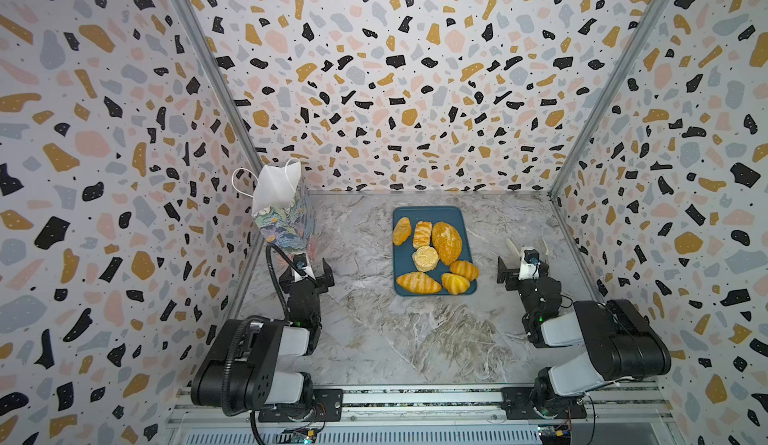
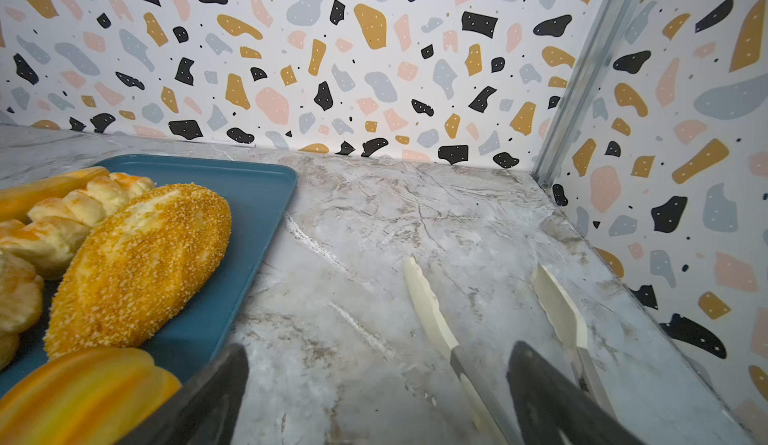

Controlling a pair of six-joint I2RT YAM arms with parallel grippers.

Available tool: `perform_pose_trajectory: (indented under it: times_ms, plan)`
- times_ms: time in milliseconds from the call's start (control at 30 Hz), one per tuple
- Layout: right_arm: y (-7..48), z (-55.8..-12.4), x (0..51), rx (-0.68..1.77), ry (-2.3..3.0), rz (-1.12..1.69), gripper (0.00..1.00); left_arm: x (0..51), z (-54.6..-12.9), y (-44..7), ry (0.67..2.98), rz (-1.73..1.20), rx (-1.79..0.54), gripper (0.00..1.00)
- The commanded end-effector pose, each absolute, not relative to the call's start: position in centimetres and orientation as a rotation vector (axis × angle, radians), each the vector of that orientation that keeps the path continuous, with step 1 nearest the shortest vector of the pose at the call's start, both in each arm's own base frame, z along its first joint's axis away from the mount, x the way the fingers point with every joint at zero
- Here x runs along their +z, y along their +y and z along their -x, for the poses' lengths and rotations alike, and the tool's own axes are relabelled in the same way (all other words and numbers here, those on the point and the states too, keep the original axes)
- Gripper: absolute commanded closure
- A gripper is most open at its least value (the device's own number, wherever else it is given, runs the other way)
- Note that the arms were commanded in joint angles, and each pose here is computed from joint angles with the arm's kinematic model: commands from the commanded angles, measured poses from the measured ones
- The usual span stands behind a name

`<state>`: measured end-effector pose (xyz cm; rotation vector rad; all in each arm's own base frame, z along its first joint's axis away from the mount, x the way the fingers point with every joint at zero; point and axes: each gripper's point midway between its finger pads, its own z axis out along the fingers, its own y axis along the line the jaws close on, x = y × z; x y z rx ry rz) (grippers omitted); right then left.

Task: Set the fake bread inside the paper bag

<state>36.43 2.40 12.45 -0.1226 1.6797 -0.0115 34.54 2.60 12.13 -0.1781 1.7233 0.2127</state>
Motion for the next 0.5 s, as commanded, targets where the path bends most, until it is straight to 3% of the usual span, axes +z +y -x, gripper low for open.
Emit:
perform_pose_trajectory:
  times_ms: [0,467]
  plan:
    - [2.35,-36.75,13.08,-0.014,1.663,0.112,0.01,13.43,-35.05,2.63,1.679,0.178,0.209,0.00]
    - [2.29,-36.72,13.03,-0.018,1.665,0.112,0.01,13.47,-35.05,2.63,1.678,0.178,0.208,0.00]
